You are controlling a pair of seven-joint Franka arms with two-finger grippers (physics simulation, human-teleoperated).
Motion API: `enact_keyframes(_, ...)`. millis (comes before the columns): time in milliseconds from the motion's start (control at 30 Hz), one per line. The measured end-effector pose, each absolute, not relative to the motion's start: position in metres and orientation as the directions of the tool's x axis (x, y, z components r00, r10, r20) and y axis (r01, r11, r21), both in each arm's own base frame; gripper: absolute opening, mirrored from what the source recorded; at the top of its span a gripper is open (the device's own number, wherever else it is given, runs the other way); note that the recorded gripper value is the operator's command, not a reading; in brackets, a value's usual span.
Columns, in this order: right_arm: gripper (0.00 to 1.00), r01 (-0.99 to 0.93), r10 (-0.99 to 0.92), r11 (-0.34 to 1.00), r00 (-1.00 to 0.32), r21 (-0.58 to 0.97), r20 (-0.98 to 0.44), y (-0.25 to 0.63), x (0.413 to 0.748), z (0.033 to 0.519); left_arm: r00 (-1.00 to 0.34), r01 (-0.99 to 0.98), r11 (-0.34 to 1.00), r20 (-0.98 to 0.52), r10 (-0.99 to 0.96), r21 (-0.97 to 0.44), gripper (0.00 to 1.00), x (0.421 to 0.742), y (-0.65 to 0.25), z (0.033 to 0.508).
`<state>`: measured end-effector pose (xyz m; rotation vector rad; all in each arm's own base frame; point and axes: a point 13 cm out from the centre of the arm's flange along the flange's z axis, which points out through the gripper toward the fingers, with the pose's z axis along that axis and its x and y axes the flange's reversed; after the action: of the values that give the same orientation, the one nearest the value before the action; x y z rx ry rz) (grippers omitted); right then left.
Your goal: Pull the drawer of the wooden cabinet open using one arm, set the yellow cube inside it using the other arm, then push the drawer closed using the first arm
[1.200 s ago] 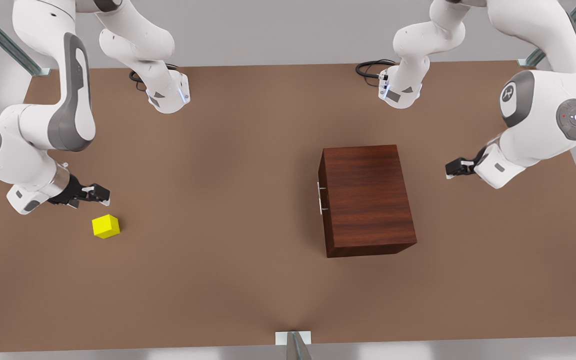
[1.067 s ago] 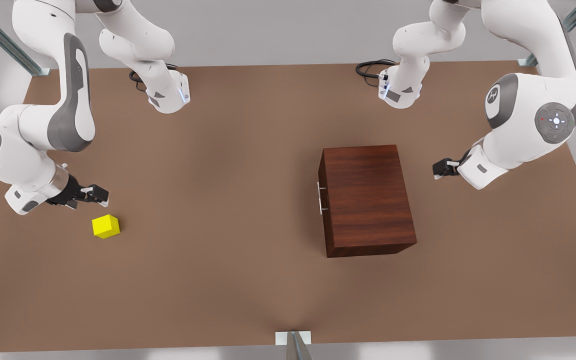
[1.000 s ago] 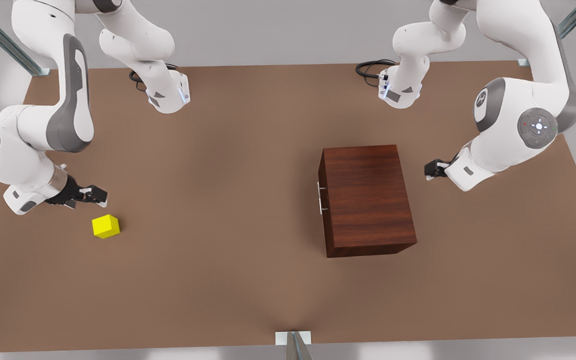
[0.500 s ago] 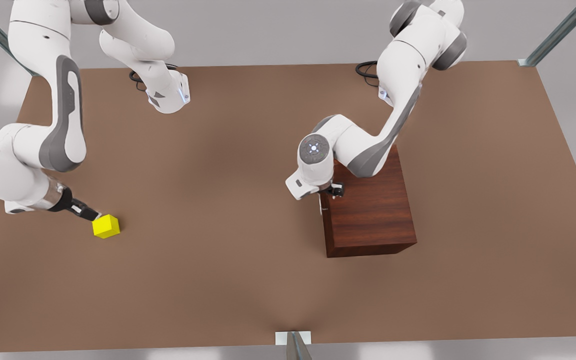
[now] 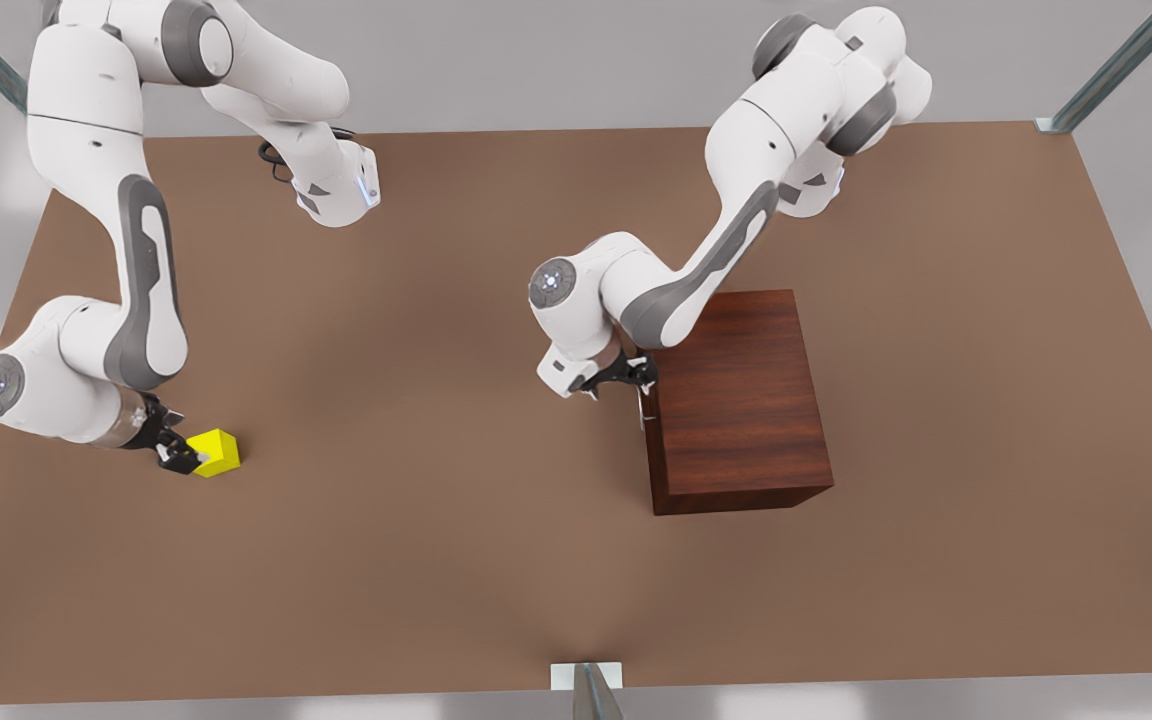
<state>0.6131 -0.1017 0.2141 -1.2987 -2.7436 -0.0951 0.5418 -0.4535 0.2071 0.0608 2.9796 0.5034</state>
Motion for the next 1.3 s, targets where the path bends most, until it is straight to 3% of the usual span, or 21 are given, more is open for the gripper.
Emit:
enact_keyframes(267,1.0,0.844,0.839,0.536,-0.531,-0.009,0.118,-0.128,0.601,0.17,-0.989,-0.079,0.925,-0.146,-0.026,0.371,1.0,0.539,-0.448,0.173)
enact_keyframes(500,1.0,0.879,0.876,0.476,-0.474,-0.009,0.089,-0.152,0.605,0.131,-0.98,-0.142,0.925,-0.181,-0.081,0.353,1.0,0.534,-0.458,0.171)
enact_keyframes(1300,1.0,0.891,0.894,0.447,-0.442,-0.076,0.075,-0.166,0.592,0.067,-0.96,-0.188,0.954,-0.249,-0.128,0.235,1.0,0.535,-0.501,0.176)
